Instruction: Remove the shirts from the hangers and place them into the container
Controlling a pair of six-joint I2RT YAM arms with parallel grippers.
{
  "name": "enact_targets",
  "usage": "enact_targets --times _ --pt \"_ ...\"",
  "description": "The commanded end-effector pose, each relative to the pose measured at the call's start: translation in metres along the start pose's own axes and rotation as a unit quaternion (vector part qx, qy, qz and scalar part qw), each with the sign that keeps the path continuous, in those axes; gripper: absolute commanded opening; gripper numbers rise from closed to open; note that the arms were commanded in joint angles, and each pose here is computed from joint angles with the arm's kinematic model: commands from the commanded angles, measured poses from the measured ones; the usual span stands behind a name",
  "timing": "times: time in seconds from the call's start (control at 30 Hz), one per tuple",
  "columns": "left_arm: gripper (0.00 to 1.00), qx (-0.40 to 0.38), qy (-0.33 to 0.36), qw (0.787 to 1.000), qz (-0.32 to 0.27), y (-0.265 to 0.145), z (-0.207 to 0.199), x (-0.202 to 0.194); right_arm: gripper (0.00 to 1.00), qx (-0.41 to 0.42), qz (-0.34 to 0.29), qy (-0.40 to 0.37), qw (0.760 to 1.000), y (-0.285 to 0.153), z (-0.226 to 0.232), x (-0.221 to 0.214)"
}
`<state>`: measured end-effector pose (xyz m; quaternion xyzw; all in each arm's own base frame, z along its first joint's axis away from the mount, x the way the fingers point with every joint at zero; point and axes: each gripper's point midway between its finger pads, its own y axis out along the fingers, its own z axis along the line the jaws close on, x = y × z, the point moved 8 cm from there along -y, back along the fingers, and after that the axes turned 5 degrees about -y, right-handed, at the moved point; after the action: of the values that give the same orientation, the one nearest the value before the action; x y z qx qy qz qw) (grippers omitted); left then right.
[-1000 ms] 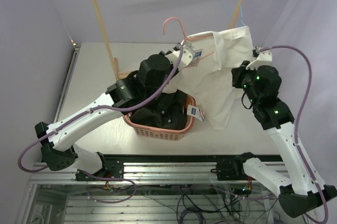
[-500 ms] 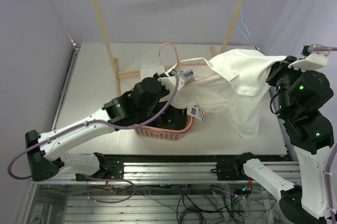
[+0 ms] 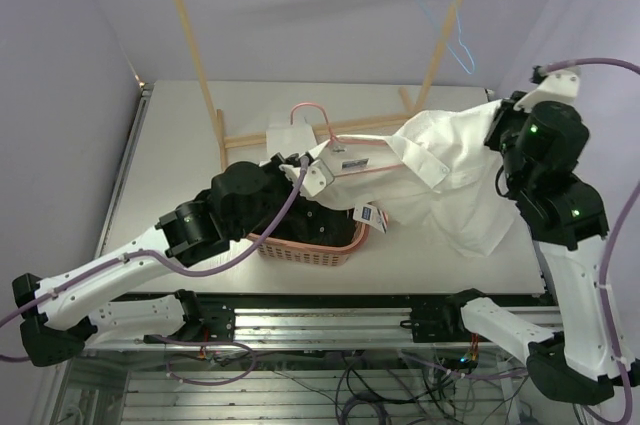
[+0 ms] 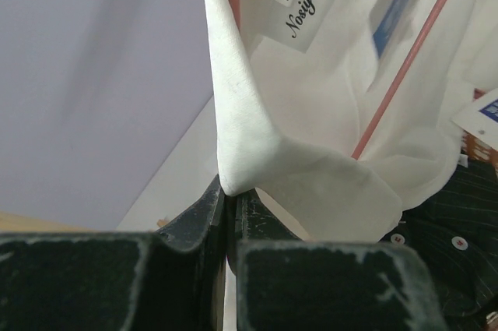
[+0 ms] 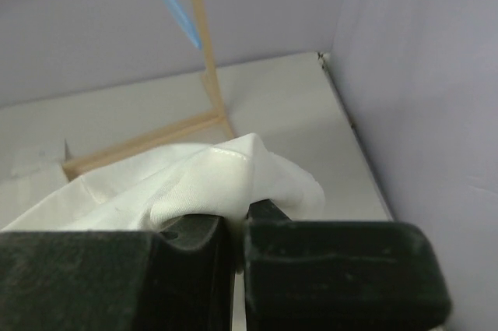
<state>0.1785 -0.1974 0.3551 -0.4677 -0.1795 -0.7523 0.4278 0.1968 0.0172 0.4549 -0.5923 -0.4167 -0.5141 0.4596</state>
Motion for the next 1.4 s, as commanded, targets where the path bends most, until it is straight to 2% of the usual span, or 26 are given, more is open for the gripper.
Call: enact_targets --times 0.0,0.07,0.1,0.13,0.23,0.27,0.43,0.53,0.63,0.8,0.9,0.97,1.13,1.23,1.37 --pt "0.07 -0.045 -0.006 0.998 -0.049 -0.006 0.005 0.029 0.0 0.049 0.072 -0.038 0.995 0.008 0.014 -0.036" --pt "0.07 -0.057 -0.004 0.997 -0.048 -0.007 0.007 0.034 0.0 0.074 0.111 -0.056 0.989 0.009 0.02 -0.053" --pt "0.07 -0.057 -0.004 0.997 -0.047 -0.007 0.008 0.038 0.1 0.086 0.13 -0.061 0.986 0.008 0.023 -0.06" --pt "0.07 -0.056 -0.002 0.997 -0.044 -0.006 0.009 0.039 0.27 0.1 0.148 -0.066 0.982 0.006 0.025 -0.065" --pt "0.07 -0.043 0.002 0.999 -0.029 0.0 0.011 0.042 0.55 0.134 0.159 -0.059 0.977 -0.01 0.023 -0.068" --pt "0.07 -0.041 0.003 0.999 -0.023 0.002 0.012 0.044 0.73 0.147 0.149 -0.055 0.976 -0.017 0.021 -0.064" --pt "0.07 -0.053 0.008 0.999 0.009 0.02 0.006 0.053 0.84 0.18 0.11 -0.038 0.977 -0.055 0.004 -0.037" --pt "0.07 -0.063 0.006 0.998 0.004 0.022 0.005 0.057 0.85 0.154 0.11 -0.039 0.981 -0.064 -0.006 -0.034" --pt "0.07 -0.061 0.008 0.998 0.009 0.022 0.004 0.054 0.86 0.087 0.098 -0.035 0.991 -0.068 -0.023 -0.029" --pt "0.07 -0.053 0.015 0.998 0.027 0.025 0.0 0.043 0.85 0.008 0.038 -0.005 0.999 -0.081 -0.047 -0.004" --pt "0.07 -0.05 0.017 0.998 0.038 0.031 -0.002 0.043 0.82 0.047 0.008 0.005 0.999 -0.088 -0.044 0.007" --pt "0.07 -0.05 0.019 0.997 0.047 0.035 -0.002 0.045 0.79 0.101 -0.005 0.001 0.995 -0.093 -0.037 0.013" --pt "0.07 -0.055 0.021 0.997 0.055 0.045 -0.004 0.053 0.77 0.248 0.01 -0.02 0.968 -0.099 -0.009 0.011" --pt "0.07 -0.055 0.017 0.997 0.049 0.046 -0.004 0.057 0.77 0.267 0.044 -0.028 0.962 -0.095 -0.001 -0.002" --pt "0.07 -0.054 0.015 0.998 0.042 0.045 -0.002 0.06 0.77 0.242 0.077 -0.034 0.967 -0.087 -0.002 -0.019"
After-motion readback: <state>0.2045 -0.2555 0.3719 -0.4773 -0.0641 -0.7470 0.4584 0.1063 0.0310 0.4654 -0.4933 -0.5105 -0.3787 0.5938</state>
